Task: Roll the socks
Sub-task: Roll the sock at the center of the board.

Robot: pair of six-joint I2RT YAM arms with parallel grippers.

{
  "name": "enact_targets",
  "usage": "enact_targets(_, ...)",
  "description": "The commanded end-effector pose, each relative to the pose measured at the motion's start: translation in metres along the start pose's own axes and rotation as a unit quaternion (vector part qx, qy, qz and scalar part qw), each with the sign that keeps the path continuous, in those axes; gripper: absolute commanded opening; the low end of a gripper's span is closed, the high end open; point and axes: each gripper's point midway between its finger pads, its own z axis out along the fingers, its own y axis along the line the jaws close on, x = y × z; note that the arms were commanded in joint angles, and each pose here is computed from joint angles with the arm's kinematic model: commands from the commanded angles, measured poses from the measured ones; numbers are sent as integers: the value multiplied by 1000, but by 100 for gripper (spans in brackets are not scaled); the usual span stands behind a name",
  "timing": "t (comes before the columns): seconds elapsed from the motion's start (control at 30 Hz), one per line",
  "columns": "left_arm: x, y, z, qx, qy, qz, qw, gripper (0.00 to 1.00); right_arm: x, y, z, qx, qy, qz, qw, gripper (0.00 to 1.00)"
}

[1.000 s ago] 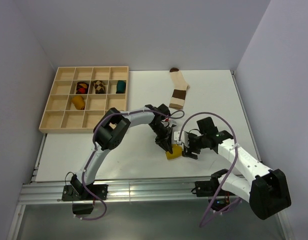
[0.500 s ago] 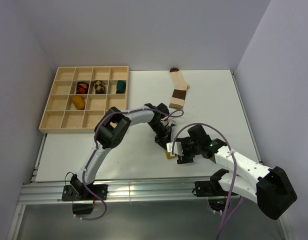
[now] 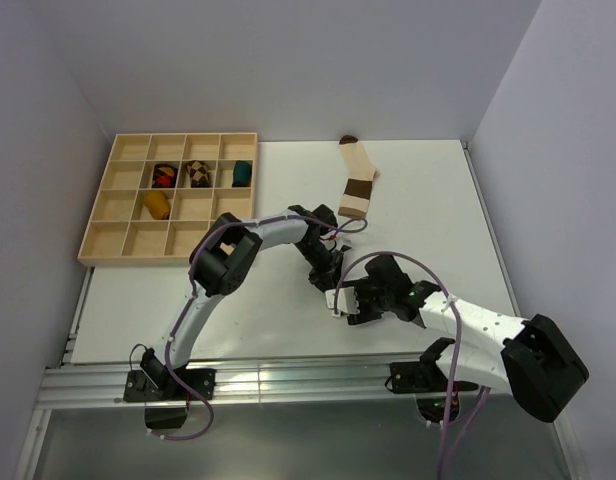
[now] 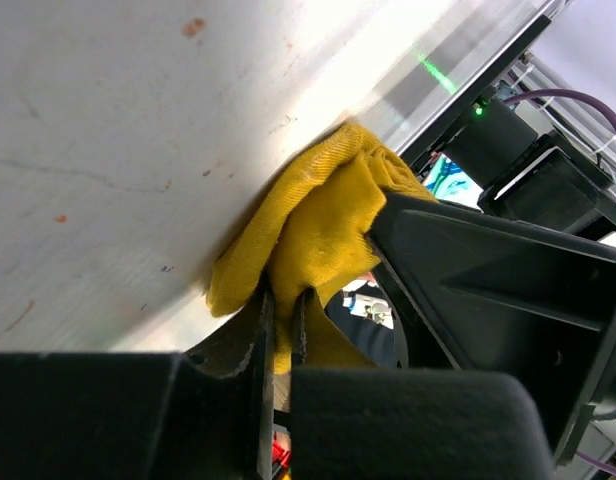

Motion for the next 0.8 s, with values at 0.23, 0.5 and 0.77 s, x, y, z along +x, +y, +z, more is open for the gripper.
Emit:
enact_targets(0.23, -27, 41, 1, -77, -66, 12, 995, 21, 0, 1, 10, -42, 24, 28, 998, 28)
enact_targets(0.5, -59, 40, -67, -72, -288, 19, 955, 41, 11, 17, 10, -105, 69, 72, 990, 24)
enact_targets(0.77, -41, 26, -154, -54, -513, 27, 857, 43, 15, 24, 8, -160, 102, 97, 977, 24)
